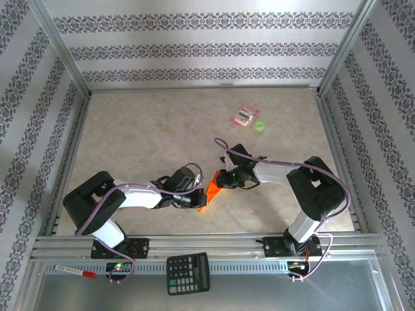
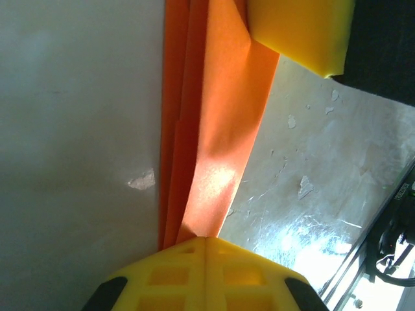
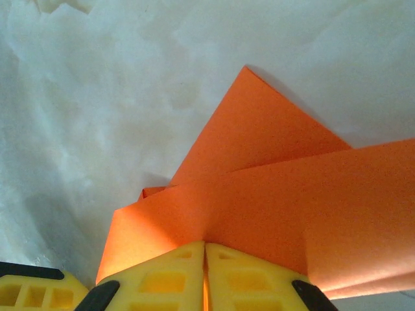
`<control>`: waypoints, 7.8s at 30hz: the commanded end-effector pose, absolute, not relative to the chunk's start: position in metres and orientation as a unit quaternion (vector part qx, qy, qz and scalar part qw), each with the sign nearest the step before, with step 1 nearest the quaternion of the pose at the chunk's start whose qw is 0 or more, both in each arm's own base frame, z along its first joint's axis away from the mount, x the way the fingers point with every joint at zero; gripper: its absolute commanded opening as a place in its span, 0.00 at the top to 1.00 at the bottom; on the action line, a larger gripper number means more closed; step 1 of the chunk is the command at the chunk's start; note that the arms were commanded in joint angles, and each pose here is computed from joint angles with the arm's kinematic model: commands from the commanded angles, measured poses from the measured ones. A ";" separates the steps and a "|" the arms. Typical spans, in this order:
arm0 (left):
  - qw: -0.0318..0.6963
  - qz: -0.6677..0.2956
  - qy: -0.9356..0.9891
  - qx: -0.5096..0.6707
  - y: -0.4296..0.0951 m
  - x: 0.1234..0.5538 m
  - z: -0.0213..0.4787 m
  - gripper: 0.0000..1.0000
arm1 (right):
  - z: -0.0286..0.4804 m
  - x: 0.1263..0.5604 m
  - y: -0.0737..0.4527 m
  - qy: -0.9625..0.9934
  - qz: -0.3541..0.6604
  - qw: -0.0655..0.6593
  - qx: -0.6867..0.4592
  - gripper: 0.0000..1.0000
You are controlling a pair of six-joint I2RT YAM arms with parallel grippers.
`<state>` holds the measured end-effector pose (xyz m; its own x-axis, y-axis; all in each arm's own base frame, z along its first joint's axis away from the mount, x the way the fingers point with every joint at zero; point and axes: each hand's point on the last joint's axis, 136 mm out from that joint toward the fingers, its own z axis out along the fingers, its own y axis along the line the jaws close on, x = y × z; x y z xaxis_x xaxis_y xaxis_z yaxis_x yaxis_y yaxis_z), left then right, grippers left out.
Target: Fold a paper plane with a square sheet of paper (pick it up from the middle)
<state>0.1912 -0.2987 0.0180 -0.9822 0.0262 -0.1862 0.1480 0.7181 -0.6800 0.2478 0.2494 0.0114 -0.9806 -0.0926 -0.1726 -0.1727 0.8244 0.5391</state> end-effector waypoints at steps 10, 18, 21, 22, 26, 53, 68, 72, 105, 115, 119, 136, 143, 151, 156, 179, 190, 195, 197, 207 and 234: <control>0.051 -0.358 0.932 0.012 -0.272 0.174 -0.001 0.99 | -0.026 0.229 0.218 0.976 0.211 0.023 -0.057 0.91; 0.079 -0.402 0.912 0.031 -0.282 0.177 0.030 0.94 | -0.028 0.230 0.218 0.976 0.210 0.022 -0.058 0.91; 0.101 -0.420 0.901 0.045 -0.287 0.179 0.047 0.90 | -0.029 0.230 0.219 0.976 0.210 0.020 -0.058 0.91; 0.107 -0.423 0.898 0.052 -0.289 0.179 0.051 0.90 | -0.029 0.230 0.219 0.976 0.210 0.020 -0.058 0.91; 0.101 -0.422 0.898 0.072 -0.297 0.174 0.053 0.90 | -0.029 0.230 0.218 0.976 0.209 0.021 -0.058 0.91; 0.048 -0.381 0.921 0.065 -0.288 0.173 0.015 0.97 | -0.029 0.229 0.216 0.977 0.207 0.021 -0.056 0.91; 0.029 -0.367 0.929 0.037 -0.274 0.164 -0.006 0.98 | -0.030 0.228 0.214 0.977 0.203 0.019 -0.055 0.91; 0.024 -0.365 0.930 0.027 -0.268 0.158 -0.010 0.98 | -0.033 0.226 0.211 0.980 0.195 0.014 -0.050 0.92; 0.072 -0.426 0.898 0.078 -0.294 0.173 0.063 0.96 | -0.039 0.227 0.206 0.985 0.170 0.001 -0.041 0.94; 0.047 -0.407 0.909 0.074 -0.304 0.187 0.035 0.98 | -0.039 0.228 0.209 0.984 0.173 0.001 -0.042 0.94; 0.040 -0.406 0.911 0.062 -0.298 0.189 0.026 0.99 | -0.039 0.228 0.208 0.984 0.173 0.002 -0.043 0.94; 0.007 -0.383 0.924 0.016 -0.271 0.177 -0.008 1.00 | -0.033 0.232 0.212 0.983 0.179 0.006 -0.049 0.91; -0.010 -0.374 0.927 -0.015 -0.259 0.164 -0.022 1.00 | -0.008 0.245 0.229 0.974 0.213 0.028 -0.072 0.86; -0.021 -0.343 0.939 -0.026 -0.247 0.157 -0.032 1.00 | 0.042 0.248 0.253 0.954 0.281 0.061 -0.090 0.83; -0.027 -0.337 0.941 -0.029 -0.245 0.154 -0.035 1.00 | 0.055 0.231 0.265 0.940 0.329 0.065 -0.065 0.84; -0.032 -0.332 0.942 -0.029 -0.243 0.153 -0.036 1.00 | 0.023 0.184 0.299 0.929 0.367 0.046 -0.008 1.00; -0.037 -0.325 0.945 -0.027 -0.242 0.151 -0.039 1.00 | 0.005 0.185 0.295 0.939 0.342 0.035 -0.003 1.00; -0.046 -0.316 0.947 -0.026 -0.237 0.146 -0.044 1.00 | 0.001 0.195 0.289 0.942 0.333 0.040 0.003 1.00; -0.047 -0.312 0.948 -0.025 -0.236 0.145 -0.047 1.00 | -0.001 0.198 0.286 0.944 0.329 0.039 0.006 1.00; -0.055 -0.302 0.952 -0.023 -0.230 0.140 -0.053 1.00 | -0.006 0.215 0.271 0.948 0.315 0.041 0.024 1.00; 0.058 -0.433 0.899 -0.015 -0.278 0.212 0.047 0.99 | -0.004 0.202 0.280 0.939 0.342 0.021 0.037 1.00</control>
